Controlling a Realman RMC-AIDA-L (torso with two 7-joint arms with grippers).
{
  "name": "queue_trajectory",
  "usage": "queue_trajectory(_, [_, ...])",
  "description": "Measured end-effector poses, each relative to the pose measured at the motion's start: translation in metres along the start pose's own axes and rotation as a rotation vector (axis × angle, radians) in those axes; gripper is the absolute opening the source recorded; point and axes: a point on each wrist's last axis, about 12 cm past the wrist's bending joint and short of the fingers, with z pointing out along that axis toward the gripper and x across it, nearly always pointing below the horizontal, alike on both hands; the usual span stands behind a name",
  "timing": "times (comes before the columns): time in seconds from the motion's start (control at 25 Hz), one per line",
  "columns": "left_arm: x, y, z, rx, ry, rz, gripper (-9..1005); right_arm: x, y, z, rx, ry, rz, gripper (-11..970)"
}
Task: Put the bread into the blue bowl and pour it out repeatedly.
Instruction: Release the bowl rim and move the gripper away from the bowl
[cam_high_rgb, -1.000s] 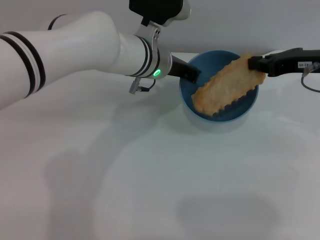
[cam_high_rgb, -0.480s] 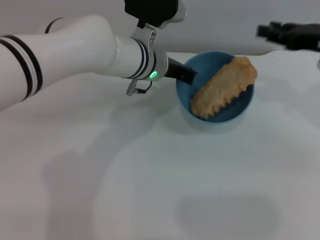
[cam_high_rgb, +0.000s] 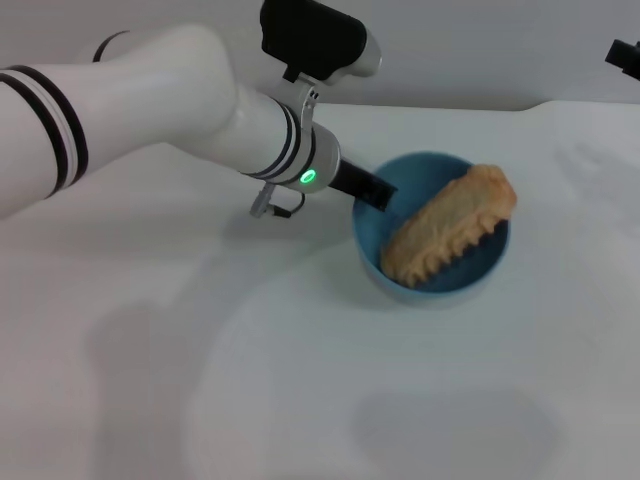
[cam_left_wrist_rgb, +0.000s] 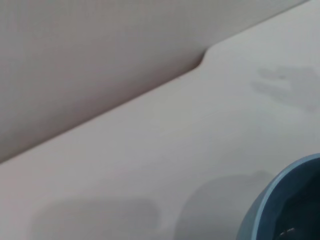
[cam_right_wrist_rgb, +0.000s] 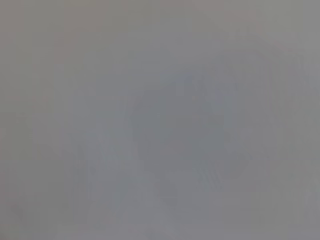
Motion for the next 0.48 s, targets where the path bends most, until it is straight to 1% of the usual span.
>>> queue_trajectory(0.2, [0.006, -0.007, 0.002, 0.033, 0.032, -0.016, 0, 0.004, 0.002, 0.004, -0.013, 0.003, 0.006, 431])
queue_trajectory(0.48, [0.015, -0.007, 0.004, 0.038, 0.035, -0.039, -1, 0.004, 0.004, 0.01, -0.026, 0.005, 0.013, 431])
